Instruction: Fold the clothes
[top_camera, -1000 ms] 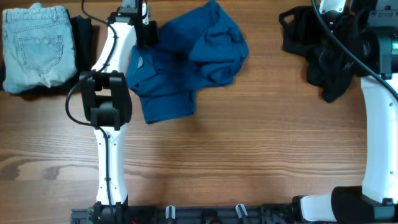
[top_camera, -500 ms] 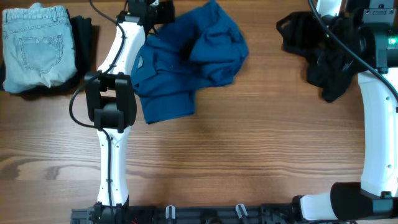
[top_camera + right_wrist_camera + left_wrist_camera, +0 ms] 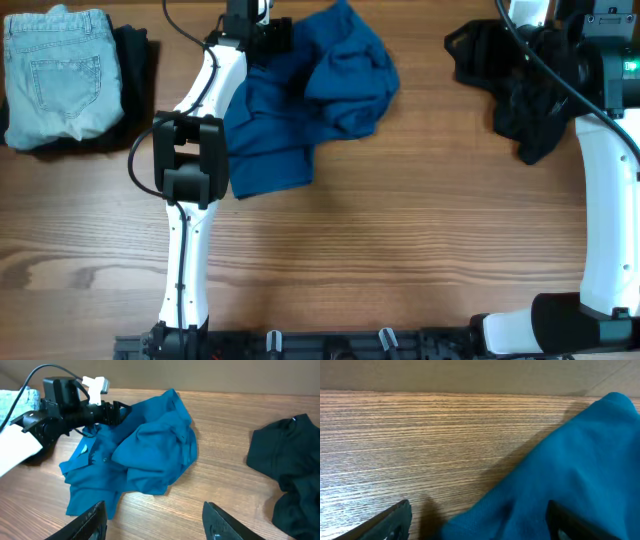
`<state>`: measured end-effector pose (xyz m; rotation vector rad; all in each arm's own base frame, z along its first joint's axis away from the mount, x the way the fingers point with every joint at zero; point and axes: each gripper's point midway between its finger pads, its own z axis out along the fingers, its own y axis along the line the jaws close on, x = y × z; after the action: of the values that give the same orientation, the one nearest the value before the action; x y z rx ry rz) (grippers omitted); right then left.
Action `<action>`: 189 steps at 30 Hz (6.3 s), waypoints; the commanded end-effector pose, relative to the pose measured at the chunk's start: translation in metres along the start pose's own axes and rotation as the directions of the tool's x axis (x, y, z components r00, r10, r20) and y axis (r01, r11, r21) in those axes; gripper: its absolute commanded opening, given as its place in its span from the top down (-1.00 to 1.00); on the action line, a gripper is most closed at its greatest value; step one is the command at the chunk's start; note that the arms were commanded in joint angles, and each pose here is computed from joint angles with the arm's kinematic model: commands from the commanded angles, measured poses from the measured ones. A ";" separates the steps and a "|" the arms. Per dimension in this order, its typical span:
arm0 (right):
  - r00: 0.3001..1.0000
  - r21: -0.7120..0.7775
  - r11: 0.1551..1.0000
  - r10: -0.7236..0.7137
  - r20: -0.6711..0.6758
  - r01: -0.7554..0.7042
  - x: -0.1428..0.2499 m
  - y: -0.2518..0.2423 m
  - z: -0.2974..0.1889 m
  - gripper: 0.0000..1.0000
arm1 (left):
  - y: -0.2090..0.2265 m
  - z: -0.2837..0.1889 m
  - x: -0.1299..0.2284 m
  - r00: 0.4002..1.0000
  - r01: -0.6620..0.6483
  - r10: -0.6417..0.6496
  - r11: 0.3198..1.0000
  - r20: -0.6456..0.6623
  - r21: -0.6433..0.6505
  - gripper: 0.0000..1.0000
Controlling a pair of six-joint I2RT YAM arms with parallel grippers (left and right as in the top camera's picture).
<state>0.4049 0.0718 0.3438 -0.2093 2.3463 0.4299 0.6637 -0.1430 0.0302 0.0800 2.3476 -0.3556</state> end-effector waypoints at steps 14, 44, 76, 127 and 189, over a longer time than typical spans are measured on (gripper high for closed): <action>1.000 -0.020 1.000 -0.006 0.028 0.007 -0.010 0.005 0.001 -0.22 | 0.008 0.020 0.033 0.997 -0.001 0.001 1.000 -0.072 -0.003 0.92; 1.000 -0.274 0.962 -0.010 -0.018 0.005 -0.010 -0.011 0.185 -0.31 | -0.132 -0.293 -0.124 0.959 -0.192 0.184 0.981 0.214 0.016 0.92; 0.999 -0.337 0.942 -0.018 -0.041 0.003 -0.003 -0.001 0.181 -0.31 | -0.172 -0.450 -0.167 0.838 -0.222 0.205 0.975 0.505 -0.027 0.92; 0.922 -0.242 0.919 0.353 0.159 -0.310 -0.024 -0.196 0.043 -0.30 | -0.317 -0.569 -0.211 0.720 -0.338 -0.341 0.588 0.604 0.735 0.92; 0.516 0.463 0.606 0.795 -0.319 -0.647 0.198 -0.121 0.032 -0.42 | 0.013 -0.276 -0.047 0.980 0.091 -0.104 0.992 -0.169 -0.084 0.92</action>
<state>0.3352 -0.0278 0.1893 0.7895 2.8753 0.5722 0.5082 -0.0627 0.2461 -0.0875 2.5593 -0.4111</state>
